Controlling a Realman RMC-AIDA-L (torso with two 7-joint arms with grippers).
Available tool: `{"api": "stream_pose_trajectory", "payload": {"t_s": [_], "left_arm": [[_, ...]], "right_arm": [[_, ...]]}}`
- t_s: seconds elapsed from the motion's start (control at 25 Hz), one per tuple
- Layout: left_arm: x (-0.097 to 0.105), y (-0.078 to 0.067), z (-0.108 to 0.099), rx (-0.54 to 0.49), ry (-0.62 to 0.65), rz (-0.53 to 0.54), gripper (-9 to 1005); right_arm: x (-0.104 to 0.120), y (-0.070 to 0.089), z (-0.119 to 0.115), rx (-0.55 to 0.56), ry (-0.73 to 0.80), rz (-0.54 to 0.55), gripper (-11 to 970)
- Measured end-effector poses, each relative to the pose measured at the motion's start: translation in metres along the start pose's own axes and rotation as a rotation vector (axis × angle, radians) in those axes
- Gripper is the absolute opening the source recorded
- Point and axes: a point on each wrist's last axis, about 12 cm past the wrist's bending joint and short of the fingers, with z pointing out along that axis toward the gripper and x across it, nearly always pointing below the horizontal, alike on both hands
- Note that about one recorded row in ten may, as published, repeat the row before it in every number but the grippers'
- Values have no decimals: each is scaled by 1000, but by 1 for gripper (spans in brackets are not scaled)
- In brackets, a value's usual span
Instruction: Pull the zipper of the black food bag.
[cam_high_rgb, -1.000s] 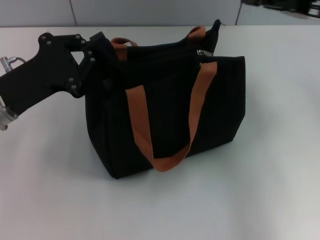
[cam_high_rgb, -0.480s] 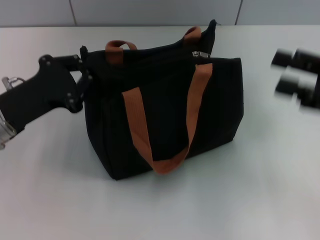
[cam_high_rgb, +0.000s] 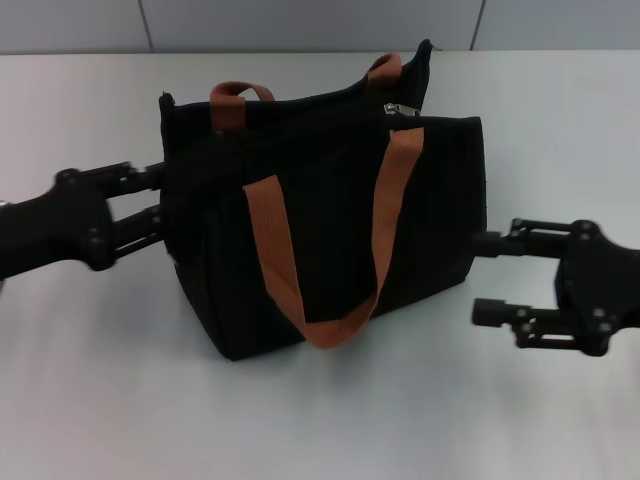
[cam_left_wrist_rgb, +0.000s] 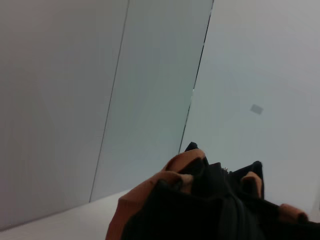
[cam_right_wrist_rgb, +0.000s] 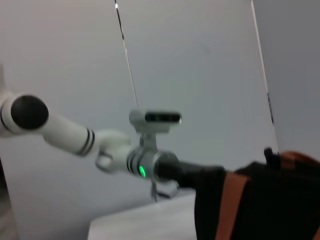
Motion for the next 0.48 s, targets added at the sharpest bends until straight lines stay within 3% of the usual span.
{"api": "stream_pose_trajectory", "payload": {"t_s": [0.12, 0.28, 0.48], "left_arm": [[-7, 1, -15, 14, 6, -27, 375], [-22, -5, -34, 72, -87, -17, 502], [-24, -17, -29, 138, -169, 21, 683]], "right_arm": [[5, -2, 8, 5, 34, -1, 692], [15, -5, 23, 35, 63, -25, 691], [21, -5, 32, 28, 64, -45, 691]]}}
